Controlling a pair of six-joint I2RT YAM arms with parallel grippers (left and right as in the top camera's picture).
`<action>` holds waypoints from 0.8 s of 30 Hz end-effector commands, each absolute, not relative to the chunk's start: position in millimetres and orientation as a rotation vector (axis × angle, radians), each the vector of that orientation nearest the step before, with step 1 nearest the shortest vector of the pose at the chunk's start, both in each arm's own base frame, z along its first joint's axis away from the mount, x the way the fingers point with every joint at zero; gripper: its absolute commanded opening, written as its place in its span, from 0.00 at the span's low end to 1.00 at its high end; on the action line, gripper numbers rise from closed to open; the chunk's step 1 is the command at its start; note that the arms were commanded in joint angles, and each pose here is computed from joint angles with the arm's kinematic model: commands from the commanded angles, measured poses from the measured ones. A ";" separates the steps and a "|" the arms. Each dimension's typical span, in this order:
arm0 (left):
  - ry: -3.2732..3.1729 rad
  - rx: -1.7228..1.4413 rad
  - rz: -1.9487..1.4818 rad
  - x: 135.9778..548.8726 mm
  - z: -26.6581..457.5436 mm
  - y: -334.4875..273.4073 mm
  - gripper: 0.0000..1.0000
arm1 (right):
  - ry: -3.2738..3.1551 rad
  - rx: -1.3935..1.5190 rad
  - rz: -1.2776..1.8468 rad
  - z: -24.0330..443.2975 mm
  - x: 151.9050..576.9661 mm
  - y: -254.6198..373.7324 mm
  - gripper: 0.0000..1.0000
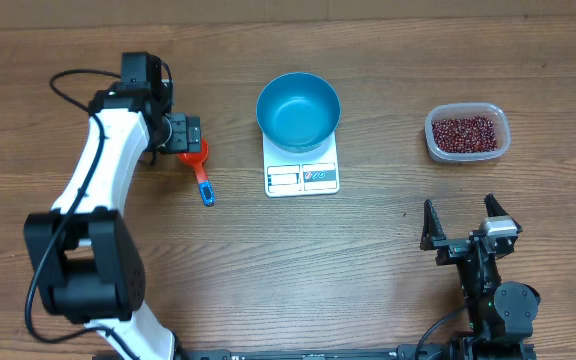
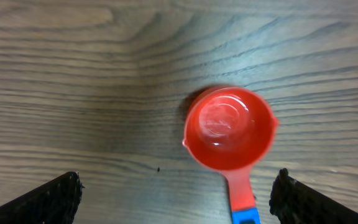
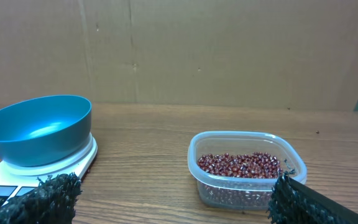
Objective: Scoop item into bowl and weigh 150g on scale
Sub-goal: 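Move the left gripper over the red scoop's cup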
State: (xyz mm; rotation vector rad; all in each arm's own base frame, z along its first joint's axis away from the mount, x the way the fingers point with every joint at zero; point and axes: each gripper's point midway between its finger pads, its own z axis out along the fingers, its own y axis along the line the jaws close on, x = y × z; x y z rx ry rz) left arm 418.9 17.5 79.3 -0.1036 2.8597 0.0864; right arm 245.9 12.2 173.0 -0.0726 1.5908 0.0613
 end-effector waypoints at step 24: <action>2.931 -0.086 0.119 431.9 22.1 23.3 1.00 | 1.586 -0.068 0.062 171.4 245.9 12.2 1.00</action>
